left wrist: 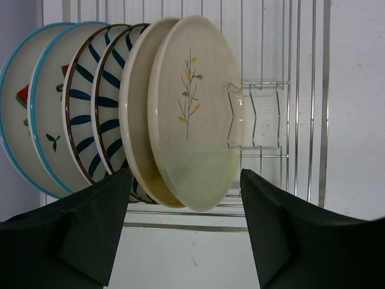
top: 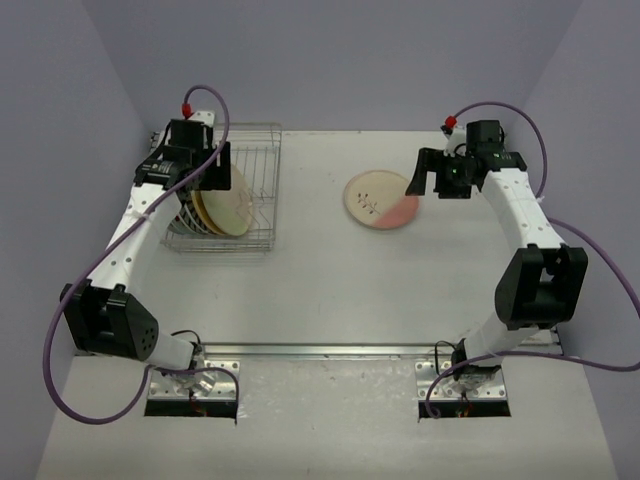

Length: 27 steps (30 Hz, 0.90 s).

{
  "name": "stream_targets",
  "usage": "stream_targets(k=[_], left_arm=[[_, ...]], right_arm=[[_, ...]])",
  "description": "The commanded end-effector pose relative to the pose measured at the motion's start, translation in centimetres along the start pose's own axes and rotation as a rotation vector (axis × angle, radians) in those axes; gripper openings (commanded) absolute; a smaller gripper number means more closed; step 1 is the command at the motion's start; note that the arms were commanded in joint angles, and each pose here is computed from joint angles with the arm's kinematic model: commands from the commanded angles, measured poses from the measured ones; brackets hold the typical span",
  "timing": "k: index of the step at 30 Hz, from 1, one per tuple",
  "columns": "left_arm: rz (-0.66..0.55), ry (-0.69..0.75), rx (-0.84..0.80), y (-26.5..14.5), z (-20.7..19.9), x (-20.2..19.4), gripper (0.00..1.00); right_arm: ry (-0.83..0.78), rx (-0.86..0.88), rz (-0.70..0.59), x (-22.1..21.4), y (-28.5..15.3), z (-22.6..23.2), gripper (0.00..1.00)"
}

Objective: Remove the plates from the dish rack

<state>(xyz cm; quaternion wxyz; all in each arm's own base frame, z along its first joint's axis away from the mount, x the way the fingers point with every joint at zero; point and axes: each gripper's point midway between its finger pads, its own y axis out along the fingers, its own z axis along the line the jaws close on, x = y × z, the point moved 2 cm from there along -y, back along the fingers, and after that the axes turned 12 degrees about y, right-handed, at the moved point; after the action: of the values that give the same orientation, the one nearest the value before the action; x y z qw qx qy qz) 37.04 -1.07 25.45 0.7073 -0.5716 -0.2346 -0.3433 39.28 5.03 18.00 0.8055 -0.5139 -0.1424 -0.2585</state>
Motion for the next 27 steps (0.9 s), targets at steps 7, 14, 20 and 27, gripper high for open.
stream_targets(k=[7, 14, 20, 27], left_arm=[[0.071, -0.039, -0.016, 3.8, -0.4, -1.0, 0.70], [0.131, -0.050, -0.046, 6.0, -1.0, -2.3, 0.70], [0.096, -0.083, -0.213, 6.1, -3.4, -2.1, 0.59], [0.034, -0.100, -0.253, 6.3, -4.0, -1.0, 0.46]], right_arm=[[-0.019, 0.069, -0.010, -1.8, -1.7, 1.2, 0.99], [-0.010, 0.088, -0.004, -2.1, -1.8, 1.5, 0.99], [0.009, 0.108, 0.020, -2.7, -1.5, 1.7, 0.99], [0.042, 0.139, 0.054, -3.5, -1.2, 2.0, 0.99]])
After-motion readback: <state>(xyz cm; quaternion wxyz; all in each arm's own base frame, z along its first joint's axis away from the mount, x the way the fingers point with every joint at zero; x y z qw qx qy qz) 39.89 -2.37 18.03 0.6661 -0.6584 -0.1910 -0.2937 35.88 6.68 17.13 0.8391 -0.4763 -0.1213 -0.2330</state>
